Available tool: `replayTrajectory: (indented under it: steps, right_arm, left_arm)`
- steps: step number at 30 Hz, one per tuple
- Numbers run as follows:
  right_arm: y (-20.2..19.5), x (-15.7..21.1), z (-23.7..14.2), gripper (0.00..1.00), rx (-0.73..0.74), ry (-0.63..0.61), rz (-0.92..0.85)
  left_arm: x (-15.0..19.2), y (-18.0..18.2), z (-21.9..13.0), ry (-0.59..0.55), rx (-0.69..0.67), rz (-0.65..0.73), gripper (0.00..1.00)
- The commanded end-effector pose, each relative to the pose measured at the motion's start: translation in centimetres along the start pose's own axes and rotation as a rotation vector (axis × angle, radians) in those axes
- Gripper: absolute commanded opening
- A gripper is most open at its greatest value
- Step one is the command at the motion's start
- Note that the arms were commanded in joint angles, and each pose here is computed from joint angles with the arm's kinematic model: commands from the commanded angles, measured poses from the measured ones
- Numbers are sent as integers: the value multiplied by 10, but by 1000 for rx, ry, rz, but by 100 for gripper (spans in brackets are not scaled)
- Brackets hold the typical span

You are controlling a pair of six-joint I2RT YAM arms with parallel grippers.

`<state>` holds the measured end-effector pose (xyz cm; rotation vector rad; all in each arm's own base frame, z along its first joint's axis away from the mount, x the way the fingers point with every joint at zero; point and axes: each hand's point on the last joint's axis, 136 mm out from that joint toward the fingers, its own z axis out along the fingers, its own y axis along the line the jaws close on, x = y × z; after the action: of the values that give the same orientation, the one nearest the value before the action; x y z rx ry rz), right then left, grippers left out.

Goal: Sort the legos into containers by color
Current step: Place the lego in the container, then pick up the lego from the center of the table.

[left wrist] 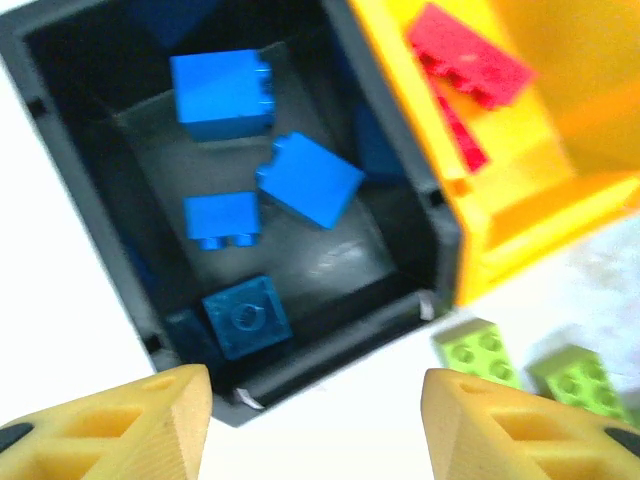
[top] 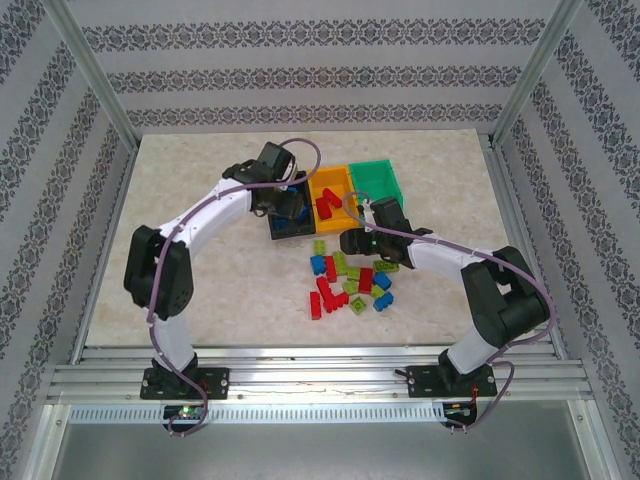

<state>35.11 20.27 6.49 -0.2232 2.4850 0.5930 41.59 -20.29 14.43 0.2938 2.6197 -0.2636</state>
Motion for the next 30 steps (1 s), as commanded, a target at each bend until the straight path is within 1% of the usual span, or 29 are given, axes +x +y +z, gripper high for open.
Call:
replayTrajectory:
  steps: [1,4,6,10,14,16,20,24,27,30]
  right_arm:
    - [5,-6,4,65,-12,-8,-17]
    - [7,-5,4,66,-14,-6,-17]
    - [8,-6,3,66,-15,-14,-22]
    - [5,-5,5,66,0,0,-23]
    - [5,-6,4,66,1,-11,-26]
    - [5,-5,4,66,2,-6,-27]
    - [6,-6,3,66,-3,-15,-26]
    - [5,-5,3,66,-3,-9,-22]
    - [5,-6,3,66,-5,-13,-21]
    - [4,-5,4,66,0,-5,-21]
  left_arm:
    - [2,-29,-3,-62,166,-57,57]
    - [14,-41,0,-51,264,-109,55]
    - [23,-50,1,-54,316,-119,54]
    - [37,-59,1,-80,357,-112,54]
    - [60,-76,7,-22,389,-77,54]
    - [73,-84,13,11,390,-42,54]
    - [96,-98,26,89,413,23,58]
    - [104,-111,36,121,418,33,60]
    - [110,-114,41,155,382,57,60]
    - [114,-105,47,174,310,57,60]
